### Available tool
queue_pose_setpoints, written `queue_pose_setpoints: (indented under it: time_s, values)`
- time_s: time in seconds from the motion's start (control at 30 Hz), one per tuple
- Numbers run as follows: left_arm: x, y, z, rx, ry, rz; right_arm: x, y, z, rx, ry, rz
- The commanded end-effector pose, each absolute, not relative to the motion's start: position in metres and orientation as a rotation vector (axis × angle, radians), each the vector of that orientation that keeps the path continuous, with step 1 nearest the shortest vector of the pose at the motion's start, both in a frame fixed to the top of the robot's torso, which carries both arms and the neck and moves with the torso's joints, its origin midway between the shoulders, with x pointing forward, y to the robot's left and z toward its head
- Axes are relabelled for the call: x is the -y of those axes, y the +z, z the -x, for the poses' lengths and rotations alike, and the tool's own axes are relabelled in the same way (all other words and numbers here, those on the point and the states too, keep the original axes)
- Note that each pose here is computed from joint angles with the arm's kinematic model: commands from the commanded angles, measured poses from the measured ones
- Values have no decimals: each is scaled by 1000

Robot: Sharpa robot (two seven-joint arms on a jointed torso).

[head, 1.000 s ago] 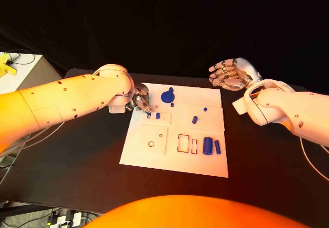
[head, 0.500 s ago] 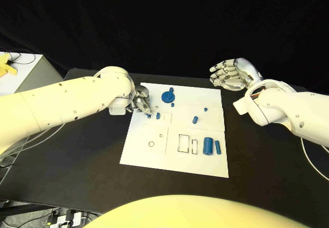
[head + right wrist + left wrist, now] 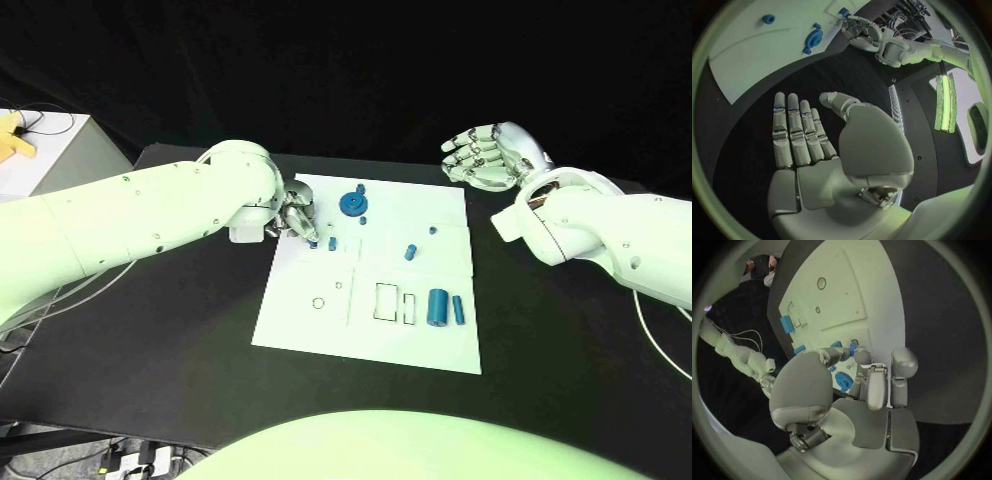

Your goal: Assemble the parts on the task board

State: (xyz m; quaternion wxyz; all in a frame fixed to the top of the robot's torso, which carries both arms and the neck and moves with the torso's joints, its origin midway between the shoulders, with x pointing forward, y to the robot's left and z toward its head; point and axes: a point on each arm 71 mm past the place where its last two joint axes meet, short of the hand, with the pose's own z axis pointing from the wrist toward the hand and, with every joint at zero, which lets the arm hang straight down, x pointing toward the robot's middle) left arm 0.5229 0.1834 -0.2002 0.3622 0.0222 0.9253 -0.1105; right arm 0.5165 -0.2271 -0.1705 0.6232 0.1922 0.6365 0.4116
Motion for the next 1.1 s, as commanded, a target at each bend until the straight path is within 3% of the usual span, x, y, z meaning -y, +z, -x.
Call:
queue_pose_setpoints:
  time_s: [0.03, 1.1]
  values:
    - [-184, -203, -521, -2404, -267, -83, 226, -171, -516, -1468, 958, -428]
    - [-183, -203, -523, -2409, -262, -86, 226, -171, -516, -1469, 960, -427]
